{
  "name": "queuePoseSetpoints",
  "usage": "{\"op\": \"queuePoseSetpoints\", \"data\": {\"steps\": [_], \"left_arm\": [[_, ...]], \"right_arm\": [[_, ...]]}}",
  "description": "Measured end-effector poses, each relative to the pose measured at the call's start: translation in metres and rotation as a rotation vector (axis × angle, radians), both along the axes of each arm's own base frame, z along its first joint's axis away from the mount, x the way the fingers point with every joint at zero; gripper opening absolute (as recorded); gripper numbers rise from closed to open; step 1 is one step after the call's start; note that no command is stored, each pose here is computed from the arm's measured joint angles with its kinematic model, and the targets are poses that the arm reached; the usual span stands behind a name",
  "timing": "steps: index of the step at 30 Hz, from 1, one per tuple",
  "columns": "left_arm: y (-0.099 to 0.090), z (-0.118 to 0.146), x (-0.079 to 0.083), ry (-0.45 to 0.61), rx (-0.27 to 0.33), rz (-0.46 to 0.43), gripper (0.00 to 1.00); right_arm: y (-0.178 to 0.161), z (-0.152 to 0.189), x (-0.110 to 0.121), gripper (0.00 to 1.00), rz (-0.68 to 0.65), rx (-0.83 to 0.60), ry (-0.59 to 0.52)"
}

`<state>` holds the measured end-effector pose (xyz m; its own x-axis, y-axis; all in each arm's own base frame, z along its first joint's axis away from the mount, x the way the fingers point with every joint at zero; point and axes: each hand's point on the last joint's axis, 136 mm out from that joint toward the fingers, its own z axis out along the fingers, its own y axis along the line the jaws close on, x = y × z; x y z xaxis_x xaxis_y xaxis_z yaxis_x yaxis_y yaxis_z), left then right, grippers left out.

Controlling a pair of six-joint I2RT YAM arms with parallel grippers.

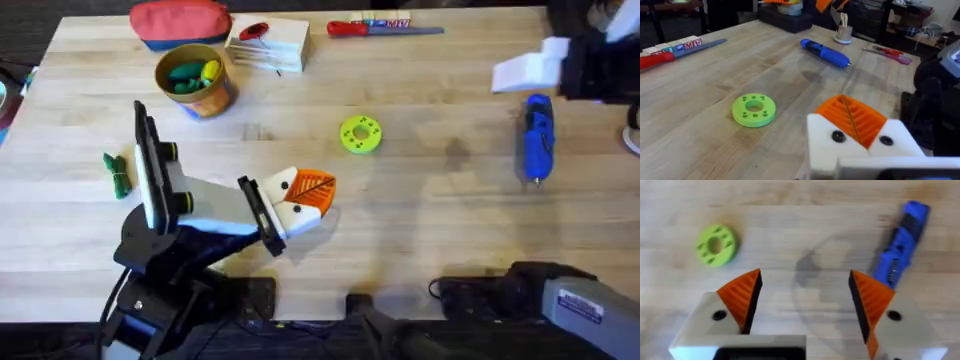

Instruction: Pick up the gripper from the table and insert it into the empty holder that is missing its gripper. Then pick up a screw, insert it into the mounting hole, and use the screwdriver to tighten it. Finally, clean up the table by picking up the vegetable and placing it into the bucket.

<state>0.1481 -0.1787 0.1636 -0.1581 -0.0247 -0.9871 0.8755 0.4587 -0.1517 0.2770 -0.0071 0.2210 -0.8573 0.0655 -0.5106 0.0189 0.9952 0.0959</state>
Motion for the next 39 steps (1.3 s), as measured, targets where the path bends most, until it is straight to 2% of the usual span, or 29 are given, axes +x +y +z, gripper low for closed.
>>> {"op": "queuePoseSetpoints", "data": {"steps": [2, 6, 8, 11, 15, 21, 32, 39], "left_arm": [[0.000, 0.000, 0.000, 0.000, 0.000, 0.000, 0.006], [0.000, 0.000, 0.000, 0.000, 0.000, 0.000, 0.006], [0.000, 0.000, 0.000, 0.000, 0.000, 0.000, 0.006], [0.000, 0.000, 0.000, 0.000, 0.000, 0.000, 0.006], [0.000, 0.000, 0.000, 0.000, 0.000, 0.000, 0.006], [0.000, 0.000, 0.000, 0.000, 0.000, 0.000, 0.006], [0.000, 0.000, 0.000, 0.000, 0.000, 0.000, 0.006], [0.000, 0.000, 0.000, 0.000, 0.000, 0.000, 0.006]], "right_arm": [[-0.035, -0.007, 0.007, 0.993, -0.120, -0.059, 0.015], [-0.086, -0.026, 0.013, 0.992, -0.270, -0.121, 0.075], [-0.103, -0.039, 0.013, 0.992, -0.285, -0.148, 0.125], [-0.117, -0.059, 0.011, 0.992, -0.242, -0.184, 0.205], [-0.128, -0.078, 0.014, 0.992, -0.156, -0.225, 0.269], [-0.136, -0.101, 0.026, 0.992, -0.094, -0.206, 0.291], [-0.152, -0.145, 0.057, 0.992, -0.088, -0.139, 0.272], [-0.150, -0.169, 0.057, 0.992, -0.079, -0.109, 0.322]]}}
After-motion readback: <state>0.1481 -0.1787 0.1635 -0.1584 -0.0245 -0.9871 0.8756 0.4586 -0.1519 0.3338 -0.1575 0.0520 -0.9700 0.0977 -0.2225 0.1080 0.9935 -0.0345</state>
